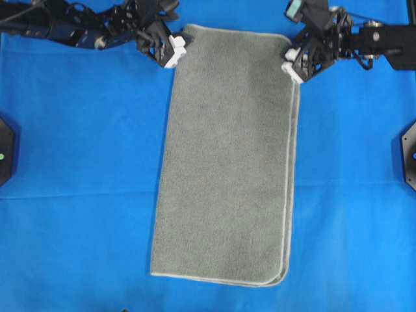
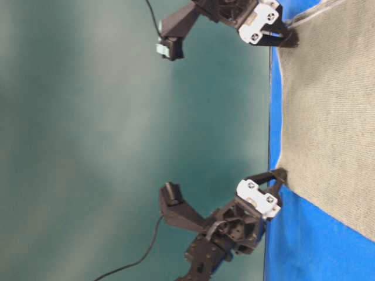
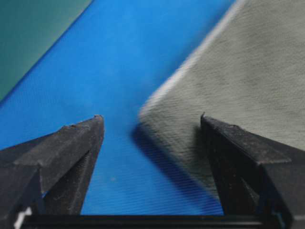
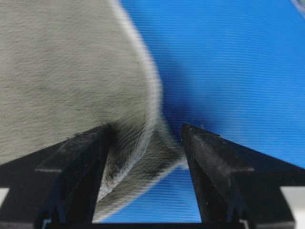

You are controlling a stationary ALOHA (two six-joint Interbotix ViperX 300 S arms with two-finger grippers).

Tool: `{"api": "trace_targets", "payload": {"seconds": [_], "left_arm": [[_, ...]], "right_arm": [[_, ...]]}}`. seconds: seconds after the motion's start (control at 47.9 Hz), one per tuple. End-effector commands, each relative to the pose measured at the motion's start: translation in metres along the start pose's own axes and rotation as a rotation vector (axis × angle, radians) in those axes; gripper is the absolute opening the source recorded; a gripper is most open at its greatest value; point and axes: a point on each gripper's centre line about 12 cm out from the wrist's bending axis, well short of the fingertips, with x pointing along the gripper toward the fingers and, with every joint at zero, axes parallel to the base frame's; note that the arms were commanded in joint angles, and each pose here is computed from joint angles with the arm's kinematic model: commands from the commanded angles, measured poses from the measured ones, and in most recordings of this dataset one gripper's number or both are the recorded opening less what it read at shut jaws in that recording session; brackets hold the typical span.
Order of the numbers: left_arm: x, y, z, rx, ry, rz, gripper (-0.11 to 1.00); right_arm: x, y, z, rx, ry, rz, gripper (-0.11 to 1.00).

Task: Fold a large towel.
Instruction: 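Grasp the far corners of the towel with both grippers, then fold the far half over toward the near edge with both grippers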

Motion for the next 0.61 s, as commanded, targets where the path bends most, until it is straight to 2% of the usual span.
{"api": "trace_targets", "payload": {"seconds": [0.0, 0.063, 0.146, 0.209, 0.313, 0.355, 0.46, 0.585], "left_arm": [[0.000, 0.003, 0.009, -0.001, -0.025, 0.005, 0.74], [0.001, 0.003, 0.007, -0.002, -0.017, 0.006, 0.69], [0.000, 0.003, 0.007, 0.009, -0.009, 0.004, 0.53], [0.001, 0.001, 0.006, 0.024, -0.003, 0.000, 0.38], [0.001, -0.006, 0.006, 0.048, 0.000, -0.012, 0.12], [0.001, -0.009, 0.006, 0.053, 0.001, -0.018, 0.04], [-0.001, -0.014, 0.005, 0.066, 0.004, -0.028, 0.02], [-0.008, -0.013, 0.013, 0.073, -0.007, -0.027, 0.02]], "right_arm": [[-0.002, -0.008, 0.007, 0.003, -0.011, -0.024, 0.61], [-0.002, -0.010, 0.005, -0.007, 0.007, -0.046, 0.59], [-0.002, -0.012, 0.002, -0.015, 0.020, -0.059, 0.50], [-0.002, -0.010, 0.002, -0.022, 0.017, -0.049, 0.37], [-0.002, -0.002, 0.004, -0.034, -0.017, -0.002, 0.08], [-0.002, 0.000, 0.005, -0.033, -0.032, 0.018, 0.02], [-0.004, 0.006, 0.009, -0.035, -0.068, 0.058, 0.02], [-0.006, 0.005, 0.012, -0.030, -0.075, 0.051, 0.02]]}}
